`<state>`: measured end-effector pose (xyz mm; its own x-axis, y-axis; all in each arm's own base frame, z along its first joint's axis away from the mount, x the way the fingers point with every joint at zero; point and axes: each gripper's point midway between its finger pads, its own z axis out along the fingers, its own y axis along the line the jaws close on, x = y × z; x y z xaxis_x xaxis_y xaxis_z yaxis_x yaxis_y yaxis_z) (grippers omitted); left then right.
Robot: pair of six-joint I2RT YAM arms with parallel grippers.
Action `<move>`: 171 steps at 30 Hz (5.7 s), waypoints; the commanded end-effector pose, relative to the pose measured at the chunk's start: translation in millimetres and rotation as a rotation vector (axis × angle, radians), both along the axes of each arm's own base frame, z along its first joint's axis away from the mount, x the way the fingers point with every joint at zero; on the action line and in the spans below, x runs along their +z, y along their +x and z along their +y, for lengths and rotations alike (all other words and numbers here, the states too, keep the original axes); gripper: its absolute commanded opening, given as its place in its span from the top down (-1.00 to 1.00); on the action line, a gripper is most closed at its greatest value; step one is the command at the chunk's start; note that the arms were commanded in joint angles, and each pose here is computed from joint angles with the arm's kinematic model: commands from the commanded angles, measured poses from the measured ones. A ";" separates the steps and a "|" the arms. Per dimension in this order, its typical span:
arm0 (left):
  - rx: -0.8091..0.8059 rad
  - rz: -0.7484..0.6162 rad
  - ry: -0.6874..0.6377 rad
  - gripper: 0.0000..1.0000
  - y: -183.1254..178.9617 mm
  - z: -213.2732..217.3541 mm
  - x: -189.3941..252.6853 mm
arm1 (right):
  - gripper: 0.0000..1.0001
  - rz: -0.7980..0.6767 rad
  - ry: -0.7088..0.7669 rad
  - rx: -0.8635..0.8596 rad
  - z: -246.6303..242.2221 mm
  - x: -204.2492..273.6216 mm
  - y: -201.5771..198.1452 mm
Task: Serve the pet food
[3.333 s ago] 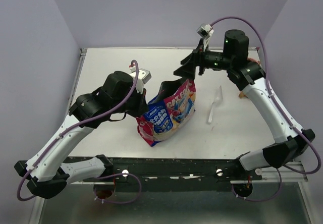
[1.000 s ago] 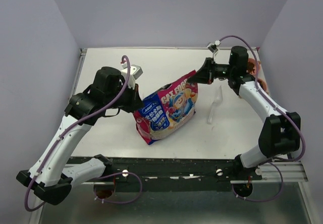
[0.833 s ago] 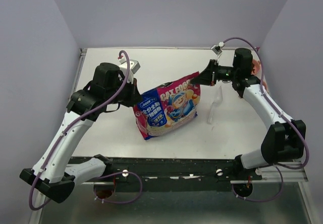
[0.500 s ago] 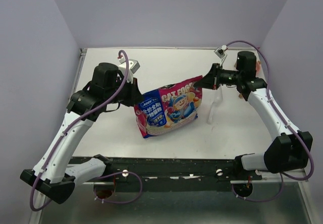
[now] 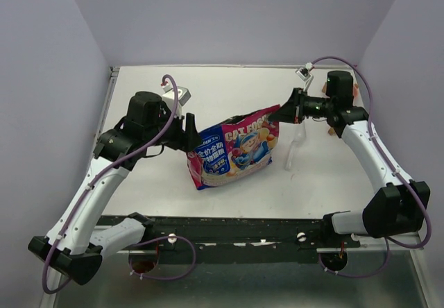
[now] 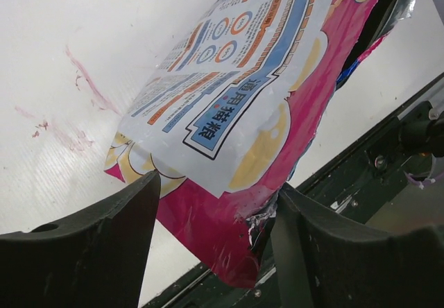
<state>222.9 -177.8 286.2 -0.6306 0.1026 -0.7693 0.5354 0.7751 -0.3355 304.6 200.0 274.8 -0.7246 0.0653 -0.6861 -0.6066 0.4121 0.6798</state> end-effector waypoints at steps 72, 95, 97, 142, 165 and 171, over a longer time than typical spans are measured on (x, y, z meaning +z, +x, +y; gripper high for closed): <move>0.032 -0.109 -0.010 1.00 1.9 9.6 33.1 | -0.04 -0.956 -0.814 0.602 157.2 20.8 -31.3; 0.068 -0.121 0.005 1.00 -0.8 18.1 34.8 | 0.86 -1.009 -1.024 0.552 139.6 2.9 -10.5; 0.073 -0.125 0.004 1.00 -1.5 19.2 35.7 | 0.60 -1.029 -1.020 0.542 136.4 3.1 -12.5; 0.075 -0.239 0.100 1.00 -9.6 40.3 42.8 | 0.42 -1.016 -1.076 0.448 92.0 11.3 35.6; -0.040 -0.212 0.039 0.02 20.5 -14.1 23.0 | 1.00 -0.971 -0.761 0.460 127.5 47.9 4.0; -0.065 -0.201 0.021 0.03 25.7 -29.2 15.9 | 0.99 -0.965 -0.730 0.454 132.8 51.1 1.8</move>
